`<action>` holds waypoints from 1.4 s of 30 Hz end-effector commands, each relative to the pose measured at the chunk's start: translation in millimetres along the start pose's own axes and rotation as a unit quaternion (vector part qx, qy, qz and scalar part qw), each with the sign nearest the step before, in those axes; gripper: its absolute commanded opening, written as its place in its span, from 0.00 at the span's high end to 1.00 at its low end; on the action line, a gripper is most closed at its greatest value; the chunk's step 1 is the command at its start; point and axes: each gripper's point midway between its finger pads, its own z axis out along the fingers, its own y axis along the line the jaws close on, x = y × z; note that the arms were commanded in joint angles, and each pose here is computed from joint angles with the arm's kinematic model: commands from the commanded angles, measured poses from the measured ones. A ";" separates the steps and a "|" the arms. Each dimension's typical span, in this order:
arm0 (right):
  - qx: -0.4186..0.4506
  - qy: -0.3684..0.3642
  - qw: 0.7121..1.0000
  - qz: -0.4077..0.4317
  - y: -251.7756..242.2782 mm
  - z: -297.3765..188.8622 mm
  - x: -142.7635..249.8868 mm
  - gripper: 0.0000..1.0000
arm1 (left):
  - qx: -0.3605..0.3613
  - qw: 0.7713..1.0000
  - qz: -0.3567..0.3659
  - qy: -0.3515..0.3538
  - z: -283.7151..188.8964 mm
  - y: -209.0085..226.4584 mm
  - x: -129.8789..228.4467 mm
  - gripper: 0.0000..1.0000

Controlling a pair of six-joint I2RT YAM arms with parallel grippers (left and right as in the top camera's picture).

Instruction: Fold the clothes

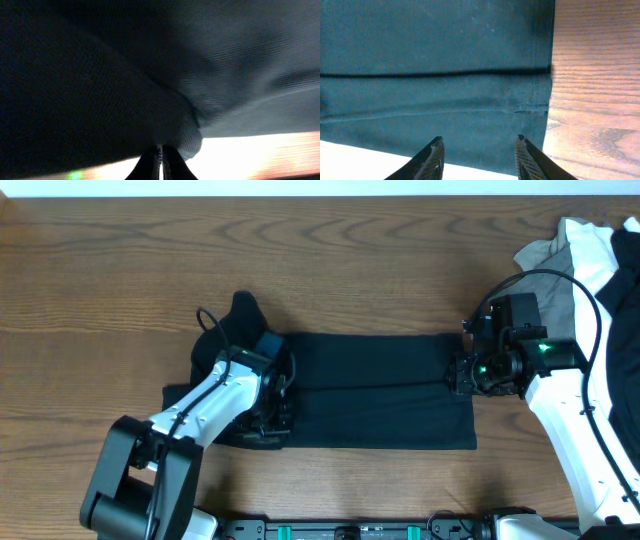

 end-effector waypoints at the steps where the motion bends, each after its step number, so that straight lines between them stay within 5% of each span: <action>1: -0.004 0.000 1.000 -0.009 2.7 -0.6 0.7 0.56 | -0.001 0.998 0.015 -0.069 -30.6 -6.7 -23.8 0.94; 7: -0.004 0.000 1.000 -0.010 2.7 -0.6 0.4 0.56 | 0.010 0.989 0.024 -0.144 -55.5 -13.8 -43.3 0.94; 13: -0.004 -0.001 1.000 -0.010 2.7 -0.6 0.4 0.56 | 0.007 0.991 0.015 -0.132 -53.2 -11.3 -38.0 0.92; 16: -0.004 0.000 1.000 -0.010 2.7 -0.6 0.4 0.55 | 0.000 0.993 0.012 -0.118 -50.6 -7.8 -31.2 0.78; 42: -0.004 0.003 1.000 -0.009 2.4 -0.6 2.4 0.55 | -0.045 0.995 -0.015 -0.084 -12.0 12.6 -32.1 0.77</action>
